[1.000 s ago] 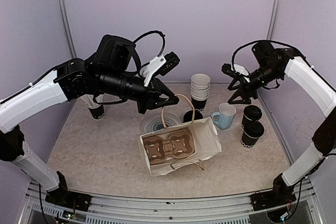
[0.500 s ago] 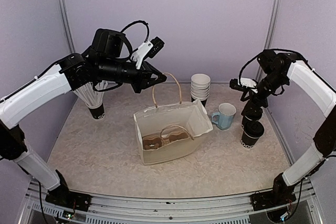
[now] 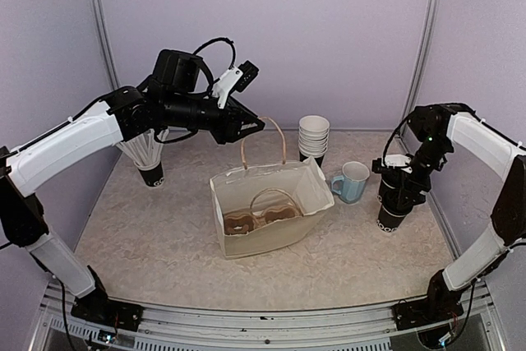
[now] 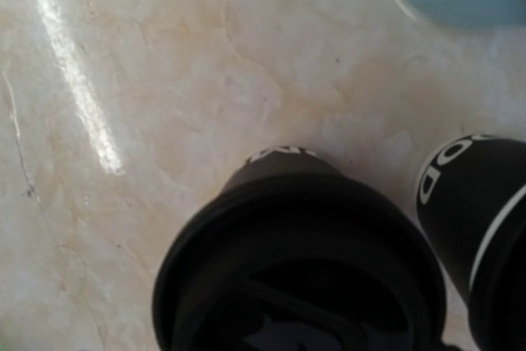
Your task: Pack the takeout coffee
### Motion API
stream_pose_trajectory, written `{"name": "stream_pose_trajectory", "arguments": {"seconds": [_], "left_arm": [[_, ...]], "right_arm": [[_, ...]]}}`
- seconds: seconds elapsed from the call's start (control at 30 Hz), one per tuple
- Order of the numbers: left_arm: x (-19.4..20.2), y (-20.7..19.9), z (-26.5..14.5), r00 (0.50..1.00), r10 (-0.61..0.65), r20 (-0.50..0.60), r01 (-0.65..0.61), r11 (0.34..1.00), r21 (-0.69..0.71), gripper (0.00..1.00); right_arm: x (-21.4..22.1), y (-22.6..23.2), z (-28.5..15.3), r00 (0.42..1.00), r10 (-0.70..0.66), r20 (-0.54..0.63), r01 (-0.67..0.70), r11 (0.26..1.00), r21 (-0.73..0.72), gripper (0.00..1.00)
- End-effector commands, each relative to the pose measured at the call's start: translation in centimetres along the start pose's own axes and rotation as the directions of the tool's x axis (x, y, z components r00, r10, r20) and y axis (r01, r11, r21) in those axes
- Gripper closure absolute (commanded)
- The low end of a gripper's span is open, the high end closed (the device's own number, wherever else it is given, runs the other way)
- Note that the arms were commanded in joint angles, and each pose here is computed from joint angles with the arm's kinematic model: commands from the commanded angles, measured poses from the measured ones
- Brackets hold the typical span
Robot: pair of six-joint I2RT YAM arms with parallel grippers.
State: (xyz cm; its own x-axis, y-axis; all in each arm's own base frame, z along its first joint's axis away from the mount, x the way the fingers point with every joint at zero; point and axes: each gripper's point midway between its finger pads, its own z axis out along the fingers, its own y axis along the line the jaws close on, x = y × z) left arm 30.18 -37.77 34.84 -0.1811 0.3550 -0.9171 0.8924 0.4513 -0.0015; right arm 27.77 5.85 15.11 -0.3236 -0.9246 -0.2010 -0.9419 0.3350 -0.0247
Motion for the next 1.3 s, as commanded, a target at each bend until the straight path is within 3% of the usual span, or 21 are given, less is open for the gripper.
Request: {"name": "stream_pose_trajectory", "arguments": {"seconds": [0.0,0.4,0.83,1.27], "left_arm": [[0.0,0.3,-0.1,1.0,-0.005,0.021,0.005,1.0,-0.016,0.67],[0.1,0.1,-0.3,0.999,-0.013,0.029,0.013,1.0,-0.004,0.65],[0.4,-0.1,-0.2,0.999,-0.017,0.027,0.017,1.0,0.002,0.65],[0.5,-0.3,-0.4,0.999,-0.026,0.033,0.025,1.0,0.012,0.65]], "right_arm": [[0.9,-0.2,0.3,0.999,-0.032,-0.035,0.032,0.999,0.009,0.1],[0.9,-0.9,1.3,0.999,-0.017,-0.045,0.017,1.0,0.009,0.09],[1.5,-0.4,2.6,0.997,0.004,-0.072,-0.007,0.999,-0.041,0.24],[2.3,0.2,3.6,0.996,0.012,-0.092,-0.016,0.999,-0.044,0.2]]}}
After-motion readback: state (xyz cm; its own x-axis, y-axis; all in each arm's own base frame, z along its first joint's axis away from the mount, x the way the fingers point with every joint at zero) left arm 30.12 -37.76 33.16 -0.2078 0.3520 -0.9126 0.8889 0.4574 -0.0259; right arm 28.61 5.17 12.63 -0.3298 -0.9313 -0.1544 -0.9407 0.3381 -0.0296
